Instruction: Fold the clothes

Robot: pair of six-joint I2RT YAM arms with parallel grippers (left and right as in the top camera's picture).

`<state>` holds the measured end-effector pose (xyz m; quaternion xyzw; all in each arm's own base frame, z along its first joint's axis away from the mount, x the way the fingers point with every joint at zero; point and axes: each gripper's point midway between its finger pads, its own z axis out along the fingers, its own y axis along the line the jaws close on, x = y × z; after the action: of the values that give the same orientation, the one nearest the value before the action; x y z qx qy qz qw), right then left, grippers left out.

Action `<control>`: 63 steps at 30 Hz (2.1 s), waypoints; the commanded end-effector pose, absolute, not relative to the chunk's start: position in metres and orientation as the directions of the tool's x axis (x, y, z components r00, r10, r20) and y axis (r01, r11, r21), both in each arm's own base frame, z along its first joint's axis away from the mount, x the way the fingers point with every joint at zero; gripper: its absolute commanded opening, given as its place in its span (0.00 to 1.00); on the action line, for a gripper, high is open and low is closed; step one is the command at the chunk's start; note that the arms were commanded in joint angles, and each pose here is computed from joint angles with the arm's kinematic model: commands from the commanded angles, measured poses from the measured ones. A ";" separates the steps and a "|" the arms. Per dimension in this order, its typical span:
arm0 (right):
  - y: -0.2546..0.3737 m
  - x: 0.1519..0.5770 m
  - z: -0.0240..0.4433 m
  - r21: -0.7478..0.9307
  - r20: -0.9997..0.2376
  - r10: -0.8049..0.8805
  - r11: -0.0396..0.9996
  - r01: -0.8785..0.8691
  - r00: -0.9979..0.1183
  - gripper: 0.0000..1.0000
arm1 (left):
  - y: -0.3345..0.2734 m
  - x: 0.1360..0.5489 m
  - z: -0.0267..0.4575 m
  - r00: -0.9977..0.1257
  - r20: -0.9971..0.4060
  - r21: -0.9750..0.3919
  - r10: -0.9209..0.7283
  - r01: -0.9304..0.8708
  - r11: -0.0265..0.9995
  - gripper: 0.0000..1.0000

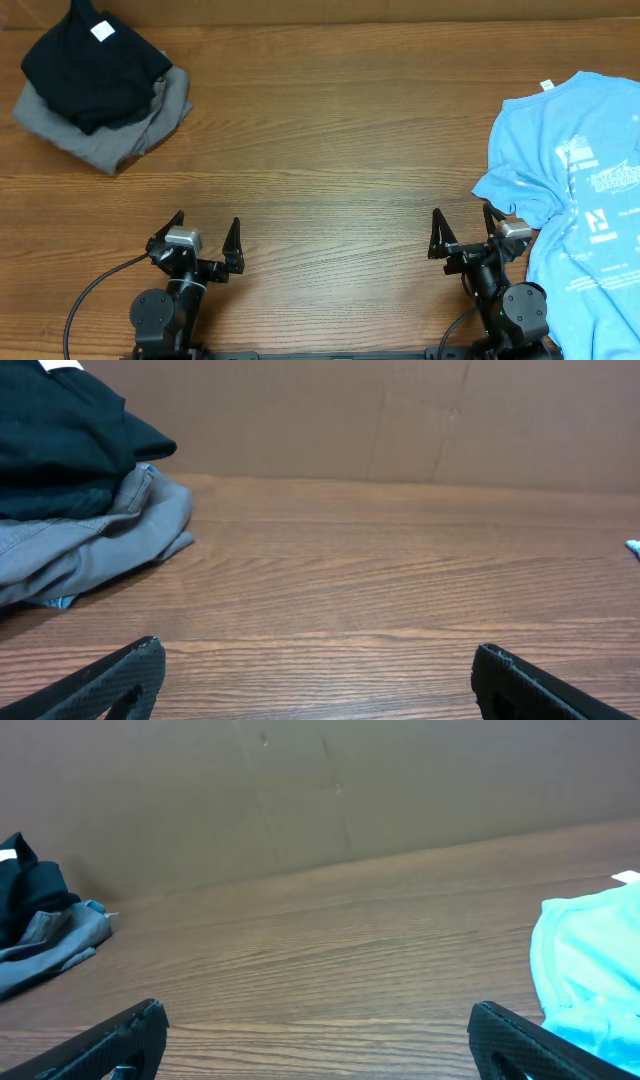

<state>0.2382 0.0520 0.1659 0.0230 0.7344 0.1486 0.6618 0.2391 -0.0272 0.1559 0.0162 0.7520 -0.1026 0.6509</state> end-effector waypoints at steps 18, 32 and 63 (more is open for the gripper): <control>0.049 0.238 0.170 0.247 -0.967 0.233 0.957 -0.155 -0.102 1.00 | -0.028 0.239 0.155 -0.151 -0.981 -0.144 -0.119 0.163 0.976 1.00; 0.063 0.235 0.173 0.253 -0.966 0.232 0.938 -0.237 -0.112 1.00 | -0.030 0.239 0.156 -0.152 -0.980 -0.156 -0.130 0.172 0.973 1.00; 0.079 0.240 0.263 0.295 -0.846 0.167 0.938 -0.185 -0.506 1.00 | -0.029 0.233 0.296 -0.188 -0.970 -0.188 -0.157 0.159 0.969 1.00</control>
<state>0.2256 0.0783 0.2467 -0.0193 0.8295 0.1867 0.5261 0.2241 -0.0365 0.2779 0.0086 0.7442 -0.1444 0.6522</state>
